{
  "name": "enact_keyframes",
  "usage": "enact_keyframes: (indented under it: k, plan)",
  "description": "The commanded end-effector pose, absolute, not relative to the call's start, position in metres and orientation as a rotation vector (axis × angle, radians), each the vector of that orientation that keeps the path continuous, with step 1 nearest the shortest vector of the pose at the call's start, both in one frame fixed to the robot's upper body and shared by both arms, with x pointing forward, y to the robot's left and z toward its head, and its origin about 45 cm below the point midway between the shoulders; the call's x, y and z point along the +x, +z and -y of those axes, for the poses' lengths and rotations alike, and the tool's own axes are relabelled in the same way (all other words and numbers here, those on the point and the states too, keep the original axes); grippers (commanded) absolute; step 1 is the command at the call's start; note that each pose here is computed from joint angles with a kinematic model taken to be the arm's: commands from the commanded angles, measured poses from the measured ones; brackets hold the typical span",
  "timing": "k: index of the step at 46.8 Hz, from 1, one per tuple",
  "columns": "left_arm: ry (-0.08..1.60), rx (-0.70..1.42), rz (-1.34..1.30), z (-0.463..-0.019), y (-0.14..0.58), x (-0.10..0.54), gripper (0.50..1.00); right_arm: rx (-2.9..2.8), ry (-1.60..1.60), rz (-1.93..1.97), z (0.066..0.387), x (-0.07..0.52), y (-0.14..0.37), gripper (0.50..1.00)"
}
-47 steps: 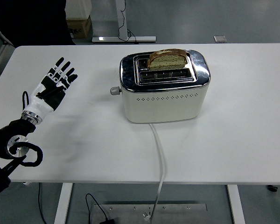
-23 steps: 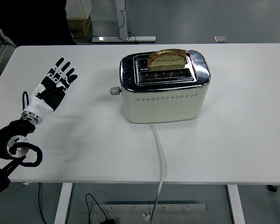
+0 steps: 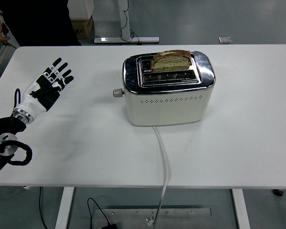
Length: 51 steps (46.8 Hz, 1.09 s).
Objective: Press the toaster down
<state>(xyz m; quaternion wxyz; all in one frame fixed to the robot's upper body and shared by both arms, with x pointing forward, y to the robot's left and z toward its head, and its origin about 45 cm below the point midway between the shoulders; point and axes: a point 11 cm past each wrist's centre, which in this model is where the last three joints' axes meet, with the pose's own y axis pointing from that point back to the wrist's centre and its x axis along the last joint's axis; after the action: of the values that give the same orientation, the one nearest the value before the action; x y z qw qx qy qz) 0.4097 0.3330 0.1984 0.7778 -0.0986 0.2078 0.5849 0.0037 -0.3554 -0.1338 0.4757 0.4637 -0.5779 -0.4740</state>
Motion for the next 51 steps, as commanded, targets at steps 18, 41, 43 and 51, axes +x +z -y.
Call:
enact_keyframes:
  k: [18, 41, 43, 51]
  plan:
    - [1.067, 0.170, -0.131, -0.328, 0.254, 0.417, 1.000, 1.134, -1.158, 1.412, 0.355, 0.004, -0.134, 0.998]
    - [0.790, 0.594, 0.151, -0.336, 0.293, 0.397, 1.000, 1.133, -1.159, 1.413, 0.355, 0.004, -0.134, 0.998]
    - [0.771, 0.607, 0.169, -0.338, 0.299, 0.397, 1.000, 1.134, -1.158, 1.412, 0.355, 0.004, -0.134, 0.998]
    - [0.684, 0.692, 0.264, -0.341, 0.318, 0.396, 1.000, 1.134, -1.158, 1.412, 0.355, 0.004, -0.134, 0.998]
